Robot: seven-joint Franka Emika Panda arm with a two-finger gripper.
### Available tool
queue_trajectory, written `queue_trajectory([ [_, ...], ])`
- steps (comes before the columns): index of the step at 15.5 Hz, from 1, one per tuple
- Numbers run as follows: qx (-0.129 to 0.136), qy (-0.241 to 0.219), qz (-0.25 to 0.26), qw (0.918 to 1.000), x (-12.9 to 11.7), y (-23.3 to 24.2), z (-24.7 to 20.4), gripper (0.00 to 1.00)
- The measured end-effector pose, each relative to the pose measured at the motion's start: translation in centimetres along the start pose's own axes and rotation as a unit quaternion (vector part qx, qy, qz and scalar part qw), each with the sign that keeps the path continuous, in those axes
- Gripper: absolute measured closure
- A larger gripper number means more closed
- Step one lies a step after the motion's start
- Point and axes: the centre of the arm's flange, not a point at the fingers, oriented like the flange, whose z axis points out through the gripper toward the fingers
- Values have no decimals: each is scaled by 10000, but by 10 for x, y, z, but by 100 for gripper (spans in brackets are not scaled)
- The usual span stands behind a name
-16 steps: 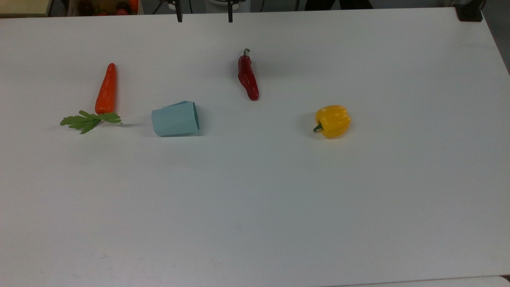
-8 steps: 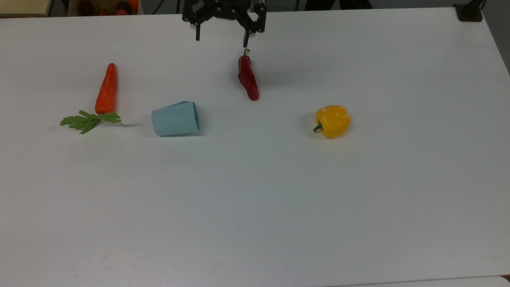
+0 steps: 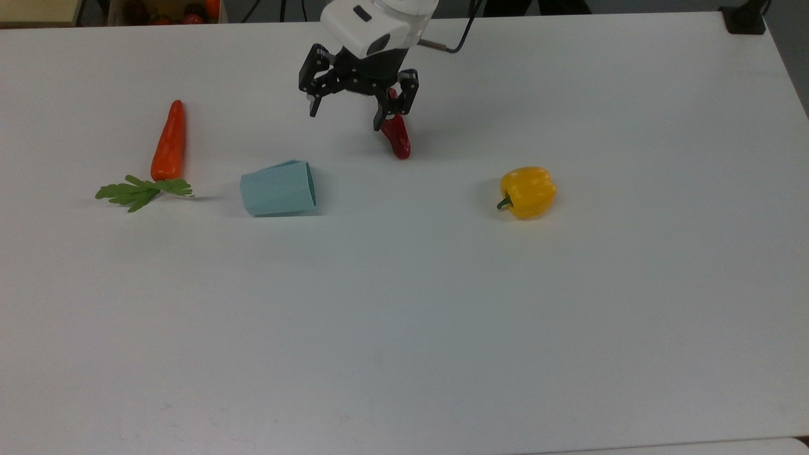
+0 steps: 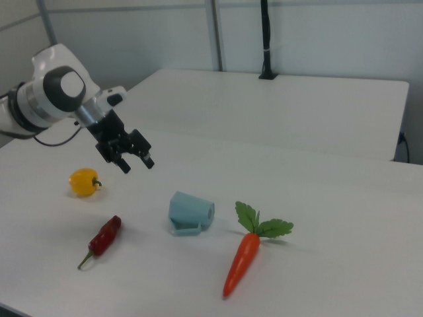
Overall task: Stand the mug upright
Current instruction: 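Move the open gripper down over the tipped light blue mug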
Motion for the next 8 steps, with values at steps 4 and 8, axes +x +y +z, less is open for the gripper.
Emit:
queue_trajectory([
  [4, -403, 174, -24, 9990, -15, -15, 36, 0],
  [8, -657, 254, -73, 9975, -16, -26, 78, 0],
])
